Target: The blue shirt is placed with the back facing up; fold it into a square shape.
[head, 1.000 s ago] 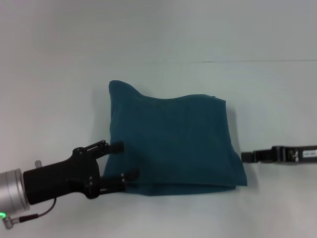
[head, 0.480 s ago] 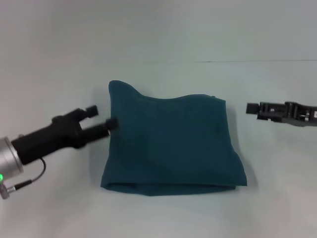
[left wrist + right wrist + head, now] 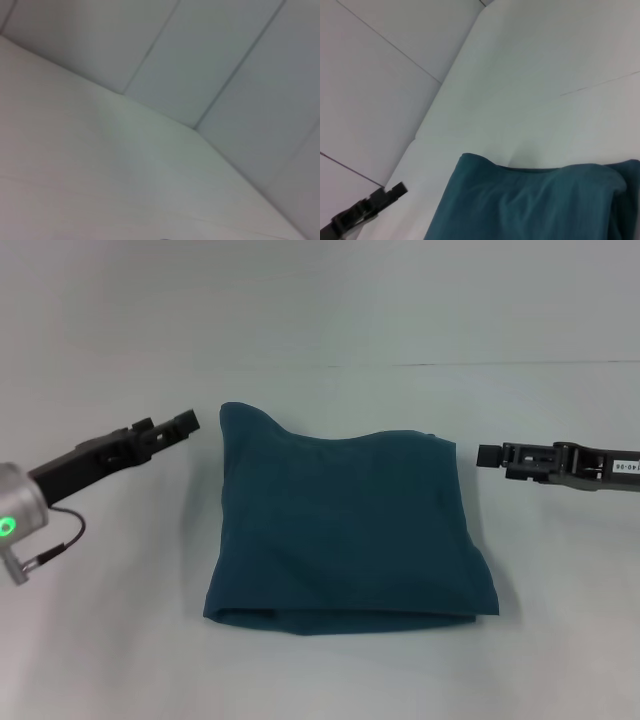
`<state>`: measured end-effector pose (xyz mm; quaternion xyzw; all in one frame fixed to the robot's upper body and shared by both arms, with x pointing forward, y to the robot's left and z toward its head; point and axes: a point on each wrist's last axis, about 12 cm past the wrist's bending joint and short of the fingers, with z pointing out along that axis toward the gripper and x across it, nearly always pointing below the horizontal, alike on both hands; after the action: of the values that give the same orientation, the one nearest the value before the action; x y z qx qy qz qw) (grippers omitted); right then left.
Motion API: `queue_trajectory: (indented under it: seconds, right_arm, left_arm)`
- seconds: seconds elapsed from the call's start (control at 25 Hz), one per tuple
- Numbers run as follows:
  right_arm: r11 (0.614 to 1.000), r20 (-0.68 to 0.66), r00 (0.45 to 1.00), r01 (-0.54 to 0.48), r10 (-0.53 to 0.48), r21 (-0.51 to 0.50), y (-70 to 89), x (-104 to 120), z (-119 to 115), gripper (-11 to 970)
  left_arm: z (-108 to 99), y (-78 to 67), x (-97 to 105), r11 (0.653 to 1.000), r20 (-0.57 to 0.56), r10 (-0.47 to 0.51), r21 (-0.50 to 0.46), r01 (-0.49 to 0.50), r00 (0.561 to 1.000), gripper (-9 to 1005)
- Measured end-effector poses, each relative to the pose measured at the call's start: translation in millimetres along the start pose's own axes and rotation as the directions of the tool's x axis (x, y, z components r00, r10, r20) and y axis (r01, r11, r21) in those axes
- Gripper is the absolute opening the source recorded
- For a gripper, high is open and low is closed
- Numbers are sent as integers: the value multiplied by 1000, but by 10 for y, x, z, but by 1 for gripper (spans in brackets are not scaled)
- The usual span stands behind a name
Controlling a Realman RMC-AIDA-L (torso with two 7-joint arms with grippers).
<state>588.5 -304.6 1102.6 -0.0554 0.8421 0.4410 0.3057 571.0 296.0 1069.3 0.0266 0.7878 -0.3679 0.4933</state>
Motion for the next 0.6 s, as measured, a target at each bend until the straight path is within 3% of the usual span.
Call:
queue_trajectory:
  seconds: [0.16, 0.6]
  right_arm:
    - [1000, 2, 1000, -24, 24, 7, -19, -1, -31, 915]
    - [999, -4, 999, -34, 34, 15, -10, -12, 13, 915]
  left_arm:
    - [190, -4, -35, 997, -21, 21, -71, -23, 1000, 892]
    - [570, -172, -5, 988, -132, 127, -76, -138, 983, 890]
